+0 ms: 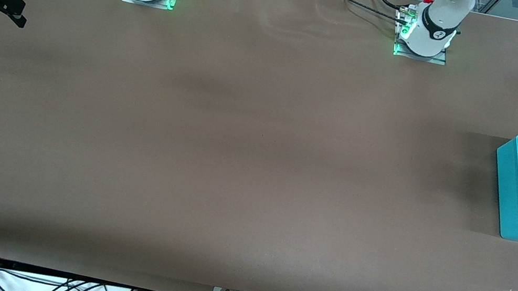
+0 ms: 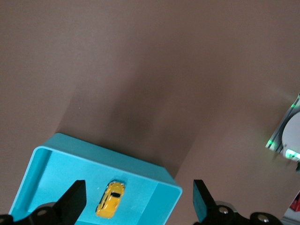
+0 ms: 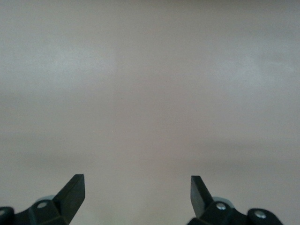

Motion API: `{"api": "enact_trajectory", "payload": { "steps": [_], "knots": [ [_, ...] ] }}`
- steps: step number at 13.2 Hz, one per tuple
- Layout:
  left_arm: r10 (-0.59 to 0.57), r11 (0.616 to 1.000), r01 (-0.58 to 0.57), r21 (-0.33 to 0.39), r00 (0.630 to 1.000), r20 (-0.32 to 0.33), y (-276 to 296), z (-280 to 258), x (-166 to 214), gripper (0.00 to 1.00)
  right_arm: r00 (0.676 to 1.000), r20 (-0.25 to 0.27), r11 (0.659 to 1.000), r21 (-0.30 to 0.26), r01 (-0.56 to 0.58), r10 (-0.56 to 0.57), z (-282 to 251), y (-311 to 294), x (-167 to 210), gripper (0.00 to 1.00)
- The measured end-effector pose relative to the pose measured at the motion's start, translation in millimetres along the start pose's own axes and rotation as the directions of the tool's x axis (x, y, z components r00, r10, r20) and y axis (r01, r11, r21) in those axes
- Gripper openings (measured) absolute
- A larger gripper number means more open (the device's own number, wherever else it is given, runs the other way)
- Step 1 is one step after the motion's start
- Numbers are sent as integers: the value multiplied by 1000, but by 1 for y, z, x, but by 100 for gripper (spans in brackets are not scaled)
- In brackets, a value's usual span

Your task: Wind and store yellow beetle car

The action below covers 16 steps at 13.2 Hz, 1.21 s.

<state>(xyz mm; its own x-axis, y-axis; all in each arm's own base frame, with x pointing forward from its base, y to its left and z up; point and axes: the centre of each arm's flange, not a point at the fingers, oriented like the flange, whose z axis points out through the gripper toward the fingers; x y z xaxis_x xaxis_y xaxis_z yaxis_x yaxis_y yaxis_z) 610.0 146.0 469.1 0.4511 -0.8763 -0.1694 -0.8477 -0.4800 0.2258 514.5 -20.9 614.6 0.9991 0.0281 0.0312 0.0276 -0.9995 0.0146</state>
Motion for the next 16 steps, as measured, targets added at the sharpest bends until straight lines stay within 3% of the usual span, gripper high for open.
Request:
{"api": "enact_trajectory", "payload": {
  "steps": [4,9,13,16],
  "knots": [
    [-222,974,219,-65,974,-39,36,-17,62,100,1000,1,1000,0,0,0,0,0,0,100],
    [-388,921,389,25,921,-40,107,-72,127,100,1000,1,1000,-1,0,0,0,0,0,100],
    [-585,803,596,17,793,-170,150,-85,141,100,1000,12,1000,0,2,-2,6,-1,3,100],
    [-693,703,711,7,688,-215,158,-87,119,100,1000,15,1000,0,3,-3,7,-1,4,100]
  ]
}}
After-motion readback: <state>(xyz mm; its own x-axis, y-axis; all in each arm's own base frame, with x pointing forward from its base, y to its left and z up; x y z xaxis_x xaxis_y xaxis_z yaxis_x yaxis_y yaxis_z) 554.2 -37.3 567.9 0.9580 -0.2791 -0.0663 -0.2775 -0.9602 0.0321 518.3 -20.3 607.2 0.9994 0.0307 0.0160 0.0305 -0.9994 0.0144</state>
